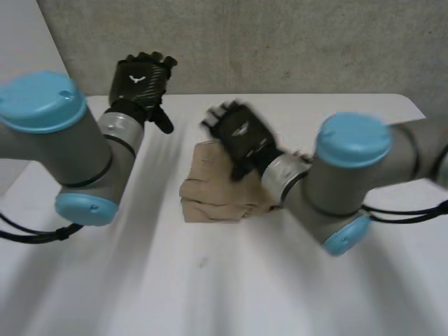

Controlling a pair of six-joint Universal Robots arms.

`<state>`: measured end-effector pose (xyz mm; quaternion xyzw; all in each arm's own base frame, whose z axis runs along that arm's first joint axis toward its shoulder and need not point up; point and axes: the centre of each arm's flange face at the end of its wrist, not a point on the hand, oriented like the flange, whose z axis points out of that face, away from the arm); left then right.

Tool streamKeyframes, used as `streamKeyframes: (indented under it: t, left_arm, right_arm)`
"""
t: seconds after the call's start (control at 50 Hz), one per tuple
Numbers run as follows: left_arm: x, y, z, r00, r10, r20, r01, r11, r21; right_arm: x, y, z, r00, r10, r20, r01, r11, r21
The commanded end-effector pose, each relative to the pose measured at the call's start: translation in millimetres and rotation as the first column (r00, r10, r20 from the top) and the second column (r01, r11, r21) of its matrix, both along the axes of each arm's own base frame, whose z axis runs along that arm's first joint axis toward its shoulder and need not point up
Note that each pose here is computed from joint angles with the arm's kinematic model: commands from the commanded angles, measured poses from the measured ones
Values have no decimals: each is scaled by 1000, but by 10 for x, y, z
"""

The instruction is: Fold the shorts.

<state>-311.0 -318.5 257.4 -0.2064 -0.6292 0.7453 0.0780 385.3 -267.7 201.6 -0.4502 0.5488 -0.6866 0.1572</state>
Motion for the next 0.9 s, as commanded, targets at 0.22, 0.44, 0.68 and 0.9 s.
streamKeyframes:
  t: [0.22,0.44,0.68,0.9]
  left_arm:
    - [-615,15,-880,977,-205,63,193,968,158]
    - [-455,5,-1428,965,-181,189,89,905,416]
    - [-479,139,-997,968,-188,164,116,921,372]
    - [-69,617,557,991,-132,18,129,985,112]
  right_arm:
    - [-415,-659,-411,957,-289,9,253,852,459]
    - [-523,-791,-834,941,-322,-105,324,766,555]
    - [-549,-694,-193,949,-313,-27,286,824,490]
    - [-837,-402,1101,884,-384,265,323,913,248]
